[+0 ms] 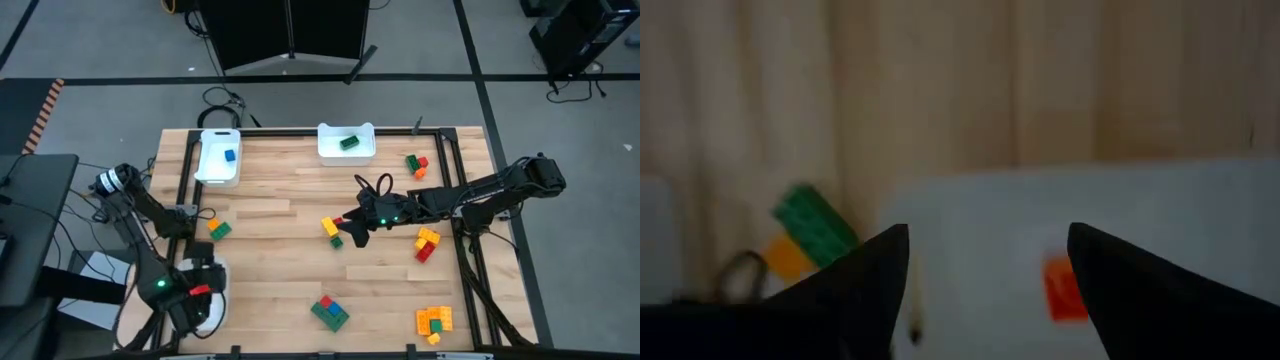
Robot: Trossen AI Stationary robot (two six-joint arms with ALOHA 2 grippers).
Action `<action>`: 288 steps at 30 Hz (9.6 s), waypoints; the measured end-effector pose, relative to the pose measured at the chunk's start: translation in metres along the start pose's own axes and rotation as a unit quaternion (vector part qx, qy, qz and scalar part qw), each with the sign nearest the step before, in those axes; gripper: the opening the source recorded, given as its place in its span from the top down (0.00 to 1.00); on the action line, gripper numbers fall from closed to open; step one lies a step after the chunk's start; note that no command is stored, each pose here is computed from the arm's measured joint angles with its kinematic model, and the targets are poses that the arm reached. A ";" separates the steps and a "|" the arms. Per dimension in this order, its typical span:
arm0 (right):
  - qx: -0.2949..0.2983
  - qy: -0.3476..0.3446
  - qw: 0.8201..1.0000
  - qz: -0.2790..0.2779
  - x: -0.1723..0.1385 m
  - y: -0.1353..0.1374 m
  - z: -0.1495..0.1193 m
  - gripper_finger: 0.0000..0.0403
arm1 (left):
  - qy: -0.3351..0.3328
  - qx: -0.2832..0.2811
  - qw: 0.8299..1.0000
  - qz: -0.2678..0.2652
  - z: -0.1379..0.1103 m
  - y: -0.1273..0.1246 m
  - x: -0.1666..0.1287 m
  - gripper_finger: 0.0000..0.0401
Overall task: Sort blocks by size
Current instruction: Put the green 8 stud game piece into the top right white bin
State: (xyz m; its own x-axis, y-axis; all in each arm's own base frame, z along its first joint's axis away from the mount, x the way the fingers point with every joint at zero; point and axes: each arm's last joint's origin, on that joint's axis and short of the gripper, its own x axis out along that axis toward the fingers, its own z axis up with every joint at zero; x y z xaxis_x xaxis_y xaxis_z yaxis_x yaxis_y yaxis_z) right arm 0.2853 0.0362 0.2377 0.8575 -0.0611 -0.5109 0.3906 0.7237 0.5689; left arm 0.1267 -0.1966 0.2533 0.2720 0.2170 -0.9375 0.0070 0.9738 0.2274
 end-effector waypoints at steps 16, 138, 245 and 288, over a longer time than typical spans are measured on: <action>-0.028 0.010 1.000 0.009 0.000 0.000 -0.001 0.39 | -0.368 -0.209 0.896 0.135 0.061 0.018 -0.008 0.30; 0.027 0.279 0.942 -0.184 0.037 0.103 -0.146 0.15 | -0.414 -0.220 0.883 0.018 0.081 0.168 0.070 0.48; -0.602 0.459 0.653 0.008 0.083 0.104 -0.161 0.37 | -0.402 -0.212 0.890 0.013 0.080 0.164 0.072 0.48; -0.206 -0.079 0.919 -0.325 0.024 0.099 0.033 0.63 | -0.456 -0.206 0.866 0.019 0.087 0.167 0.062 0.48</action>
State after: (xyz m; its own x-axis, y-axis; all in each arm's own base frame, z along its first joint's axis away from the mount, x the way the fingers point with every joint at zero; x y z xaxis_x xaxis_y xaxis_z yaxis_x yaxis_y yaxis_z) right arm 0.3557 0.0834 0.3032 0.5376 -0.6491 -0.5382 0.7063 0.6953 -0.1331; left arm 0.2287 -0.0268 0.2557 0.9122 0.2883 -0.2911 -0.3116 0.9495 -0.0362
